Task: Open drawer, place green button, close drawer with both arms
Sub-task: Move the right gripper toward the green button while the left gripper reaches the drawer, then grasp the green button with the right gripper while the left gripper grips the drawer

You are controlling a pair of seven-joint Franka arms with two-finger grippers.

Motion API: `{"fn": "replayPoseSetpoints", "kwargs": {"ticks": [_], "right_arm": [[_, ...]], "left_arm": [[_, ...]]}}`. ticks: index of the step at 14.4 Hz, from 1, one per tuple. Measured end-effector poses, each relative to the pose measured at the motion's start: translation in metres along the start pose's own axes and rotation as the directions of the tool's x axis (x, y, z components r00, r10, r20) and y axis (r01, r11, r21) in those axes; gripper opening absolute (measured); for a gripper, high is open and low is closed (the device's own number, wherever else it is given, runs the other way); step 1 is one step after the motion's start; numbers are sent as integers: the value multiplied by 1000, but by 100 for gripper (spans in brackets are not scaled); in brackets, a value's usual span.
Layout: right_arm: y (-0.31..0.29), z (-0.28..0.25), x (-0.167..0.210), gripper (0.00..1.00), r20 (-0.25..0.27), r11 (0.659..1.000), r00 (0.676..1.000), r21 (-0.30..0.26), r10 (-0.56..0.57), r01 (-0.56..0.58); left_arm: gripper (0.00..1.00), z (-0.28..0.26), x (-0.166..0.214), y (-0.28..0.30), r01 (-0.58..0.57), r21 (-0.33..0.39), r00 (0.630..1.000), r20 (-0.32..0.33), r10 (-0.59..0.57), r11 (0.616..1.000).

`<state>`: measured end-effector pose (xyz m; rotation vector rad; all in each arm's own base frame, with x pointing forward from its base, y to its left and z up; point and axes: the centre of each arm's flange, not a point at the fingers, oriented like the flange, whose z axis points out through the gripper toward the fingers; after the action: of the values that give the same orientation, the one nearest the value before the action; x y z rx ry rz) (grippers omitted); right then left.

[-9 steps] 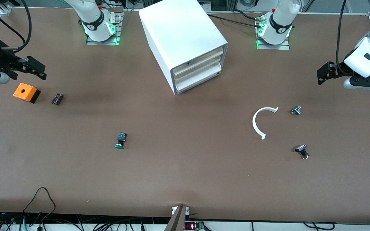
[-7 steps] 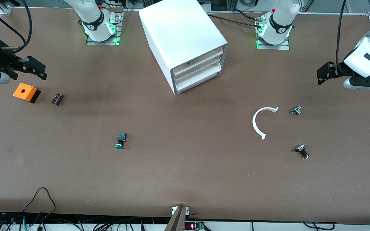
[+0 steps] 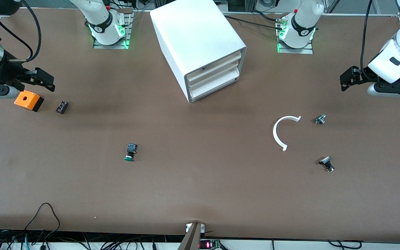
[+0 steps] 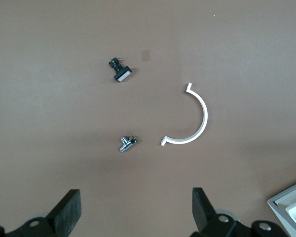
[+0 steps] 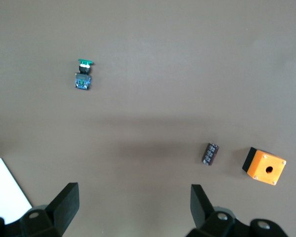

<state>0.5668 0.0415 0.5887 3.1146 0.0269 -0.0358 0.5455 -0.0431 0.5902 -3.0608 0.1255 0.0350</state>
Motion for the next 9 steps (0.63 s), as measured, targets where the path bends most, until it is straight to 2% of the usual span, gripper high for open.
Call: {"fn": "replayPoseSetpoints", "kwargs": {"ticks": [2,5,7,9], "right_arm": [[-6,6,1,100,12,1000,1000,0,-10,10],[-42,25,4,100,45,999,998,-2,-50,50],[-72,55,14,100,73,999,997,-6,-36,37],[-99,94,30,100,87,999,996,-7,-33,33]], "left_arm": [[99,4,-6,4,1,-29,999,55,1,1000],[99,19,-20,23,3,-163,977,210,32,987],[100,31,-27,39,9,-261,950,304,73,965],[99,52,-24,57,3,-354,918,372,138,935]]}}
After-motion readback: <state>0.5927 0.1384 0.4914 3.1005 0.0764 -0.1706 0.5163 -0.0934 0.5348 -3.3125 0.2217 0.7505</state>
